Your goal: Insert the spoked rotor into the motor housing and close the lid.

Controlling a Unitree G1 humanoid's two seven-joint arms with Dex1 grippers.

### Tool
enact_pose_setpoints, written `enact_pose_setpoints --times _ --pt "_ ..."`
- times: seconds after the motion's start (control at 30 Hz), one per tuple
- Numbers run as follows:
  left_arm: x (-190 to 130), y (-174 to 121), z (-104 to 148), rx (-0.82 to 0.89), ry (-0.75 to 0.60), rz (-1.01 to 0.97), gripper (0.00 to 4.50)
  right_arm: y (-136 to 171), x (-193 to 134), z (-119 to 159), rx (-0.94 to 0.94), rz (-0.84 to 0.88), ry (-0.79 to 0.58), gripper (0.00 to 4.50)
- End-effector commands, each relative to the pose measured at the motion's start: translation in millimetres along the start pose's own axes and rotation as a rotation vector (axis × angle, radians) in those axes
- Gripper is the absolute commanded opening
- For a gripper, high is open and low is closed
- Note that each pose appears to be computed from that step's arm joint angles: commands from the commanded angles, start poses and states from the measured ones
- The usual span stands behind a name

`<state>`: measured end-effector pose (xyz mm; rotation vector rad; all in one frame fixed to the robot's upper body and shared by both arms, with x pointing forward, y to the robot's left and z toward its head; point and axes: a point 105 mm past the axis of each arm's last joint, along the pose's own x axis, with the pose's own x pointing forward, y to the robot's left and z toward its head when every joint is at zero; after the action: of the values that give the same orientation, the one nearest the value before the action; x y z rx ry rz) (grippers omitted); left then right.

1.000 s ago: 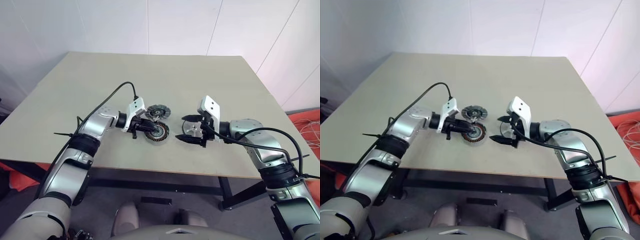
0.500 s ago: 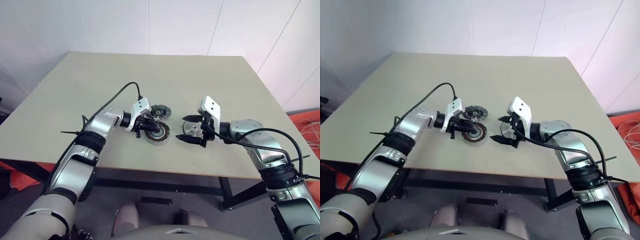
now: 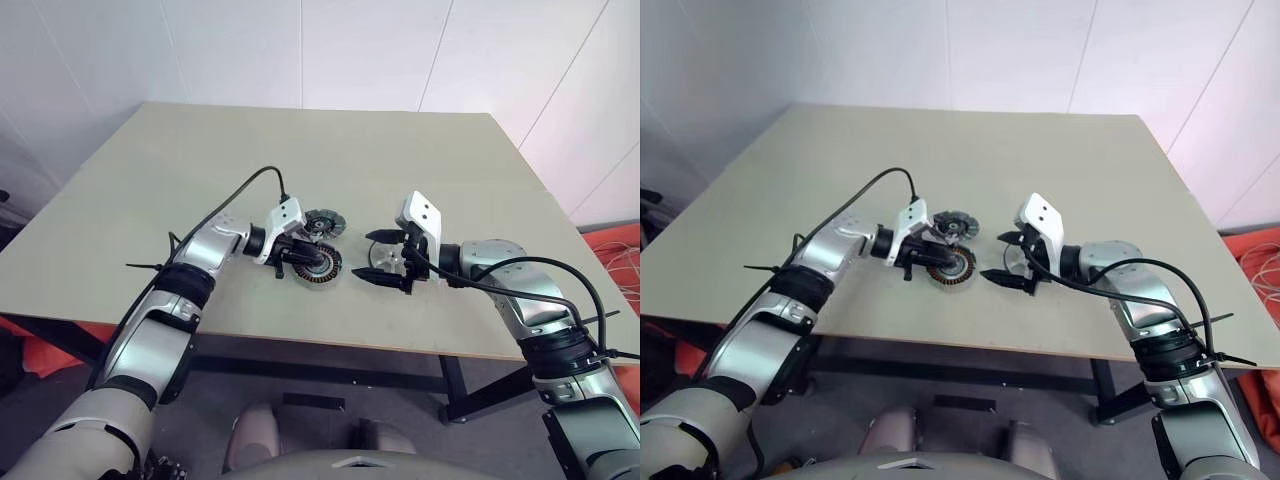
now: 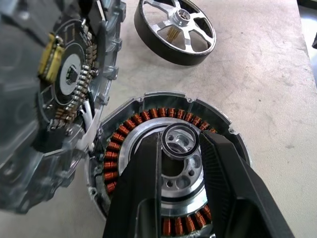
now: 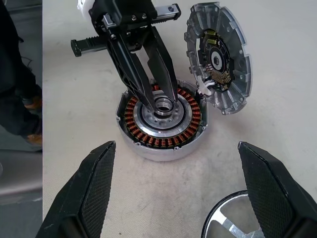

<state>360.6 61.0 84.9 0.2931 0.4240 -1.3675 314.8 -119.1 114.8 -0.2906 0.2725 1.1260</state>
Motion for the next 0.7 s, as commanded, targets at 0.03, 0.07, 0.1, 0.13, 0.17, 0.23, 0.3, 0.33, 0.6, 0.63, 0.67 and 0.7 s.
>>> enact_pose_setpoints --times 0.03,0.07,0.1,0.13,0.17,0.23,0.3,0.33,0.6,0.63,0.67,0.7 --pt "-0.7 2.2 8.4 0.042 -0.001 0.005 0.79 -1.7 -6.3 16.1 -0.043 -0.017 -0.053 4.5" --pt "-0.3 2.8 7.9 0.044 0.0 0.009 0.79 -1.7 -6.3 16.2 -0.043 -0.017 -0.054 4.5" --pt "0.1 2.7 7.3 0.041 0.001 0.008 0.79 -1.6 -6.4 16.3 -0.043 -0.017 -0.054 4.5" --pt "0.2 3.0 7.1 0.046 0.002 0.011 0.79 -1.7 -6.5 16.3 -0.043 -0.018 -0.055 4.5" --pt "0.4 3.7 7.3 0.051 0.001 0.017 0.79 -1.8 -6.6 16.3 -0.042 -0.019 -0.055 4.5" --pt "0.7 4.5 7.7 0.054 -0.003 0.021 0.79 -1.9 -6.6 16.3 -0.042 -0.019 -0.055 4.5" --pt "1.1 5.1 8.5 0.055 -0.008 0.022 0.79 -2.0 -6.6 16.3 -0.042 -0.019 -0.055 4.5" --pt "1.5 4.8 8.9 0.056 -0.01 0.018 0.79 -2.0 -6.7 16.3 -0.043 -0.019 -0.055 4.5" --pt "3.2 4.8 11.6 0.03 -0.024 0.014 0.79 -2.7 -6.9 16.6 -0.044 -0.021 -0.054 4.5" --pt "3.0 4.2 11.6 0.026 -0.022 0.006 0.79 -2.8 -6.9 16.7 -0.045 -0.021 -0.054 4.5" --pt "2.7 4.5 11.9 0.026 -0.02 0.008 0.79 -2.8 -6.8 16.7 -0.045 -0.021 -0.055 4.5" --pt "2.3 4.2 11.7 0.019 -0.018 0.003 0.79 -2.8 -6.8 16.8 -0.045 -0.02 -0.055 4.5"
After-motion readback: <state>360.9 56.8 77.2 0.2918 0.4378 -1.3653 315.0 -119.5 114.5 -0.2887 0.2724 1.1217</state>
